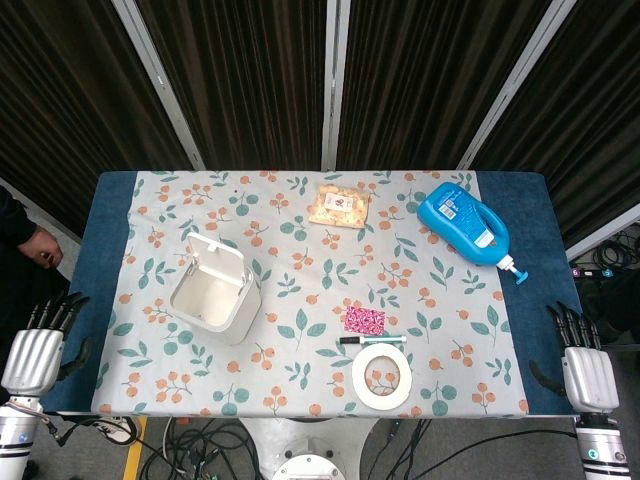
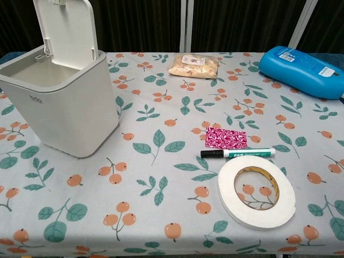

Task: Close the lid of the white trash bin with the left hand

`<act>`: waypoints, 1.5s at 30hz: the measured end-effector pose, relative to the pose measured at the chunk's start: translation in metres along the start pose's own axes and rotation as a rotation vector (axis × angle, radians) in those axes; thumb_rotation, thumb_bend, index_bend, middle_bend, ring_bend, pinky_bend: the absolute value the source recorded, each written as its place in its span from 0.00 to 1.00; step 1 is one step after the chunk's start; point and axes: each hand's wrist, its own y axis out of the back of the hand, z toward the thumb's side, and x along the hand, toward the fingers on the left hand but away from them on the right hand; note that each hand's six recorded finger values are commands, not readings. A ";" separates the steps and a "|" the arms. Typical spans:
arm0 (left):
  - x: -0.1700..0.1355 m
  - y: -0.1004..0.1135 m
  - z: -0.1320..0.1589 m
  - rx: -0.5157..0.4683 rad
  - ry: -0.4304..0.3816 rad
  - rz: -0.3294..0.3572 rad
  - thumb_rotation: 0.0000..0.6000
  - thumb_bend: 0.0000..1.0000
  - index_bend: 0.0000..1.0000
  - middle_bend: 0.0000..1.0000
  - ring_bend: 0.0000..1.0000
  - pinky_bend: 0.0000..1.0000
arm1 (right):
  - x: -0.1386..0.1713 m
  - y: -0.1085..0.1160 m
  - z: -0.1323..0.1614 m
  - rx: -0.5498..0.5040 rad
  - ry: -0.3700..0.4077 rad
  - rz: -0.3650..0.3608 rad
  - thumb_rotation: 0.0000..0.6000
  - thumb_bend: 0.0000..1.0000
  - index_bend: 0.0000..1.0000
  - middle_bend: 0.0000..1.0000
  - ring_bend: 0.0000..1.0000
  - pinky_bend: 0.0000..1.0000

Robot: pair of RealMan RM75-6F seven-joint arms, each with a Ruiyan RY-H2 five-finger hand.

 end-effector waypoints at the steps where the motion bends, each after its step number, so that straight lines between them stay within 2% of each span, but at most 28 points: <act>1: 0.000 0.001 0.000 -0.001 -0.001 0.001 1.00 0.45 0.16 0.12 0.02 0.09 | 0.000 0.000 0.000 0.001 0.001 0.001 1.00 0.18 0.00 0.00 0.00 0.00; 9: 0.003 0.006 0.003 -0.010 -0.009 0.011 1.00 0.45 0.16 0.12 0.02 0.09 | 0.000 0.000 -0.001 0.001 -0.004 0.003 1.00 0.18 0.00 0.00 0.00 0.00; 14: 0.014 0.018 0.008 -0.030 -0.028 0.052 1.00 0.45 0.15 0.12 0.02 0.09 | 0.000 0.001 -0.002 0.002 -0.007 0.001 1.00 0.18 0.00 0.00 0.00 0.00; 19: 0.038 0.043 0.032 -0.058 -0.125 0.103 1.00 0.45 0.15 0.12 0.02 0.09 | -0.002 -0.001 -0.003 0.010 -0.004 0.007 1.00 0.18 0.00 0.00 0.00 0.00; 23: 0.060 0.063 0.062 -0.080 -0.219 0.112 1.00 0.45 0.14 0.12 0.02 0.09 | -0.002 0.000 -0.004 0.008 -0.007 0.004 1.00 0.18 0.00 0.00 0.00 0.00; 27: 0.085 0.076 0.101 -0.093 -0.331 0.067 1.00 0.45 0.13 0.12 0.02 0.09 | -0.001 0.000 -0.007 0.003 -0.014 0.004 1.00 0.18 0.00 0.00 0.00 0.00; 33: 0.118 0.083 0.157 -0.100 -0.463 -0.012 1.00 0.46 0.11 0.12 0.02 0.09 | -0.001 0.000 -0.012 -0.002 -0.022 0.000 1.00 0.18 0.00 0.00 0.00 0.00; 41: 0.147 0.091 0.198 -0.173 -0.548 -0.157 1.00 0.51 0.11 0.13 0.02 0.09 | 0.000 0.003 -0.017 -0.002 -0.035 -0.010 1.00 0.18 0.00 0.00 0.00 0.00; 45: 0.153 0.088 0.211 -0.169 -0.569 -0.240 1.00 0.55 0.11 0.14 0.02 0.09 | -0.001 -0.001 -0.017 -0.006 -0.037 0.001 1.00 0.18 0.00 0.00 0.00 0.00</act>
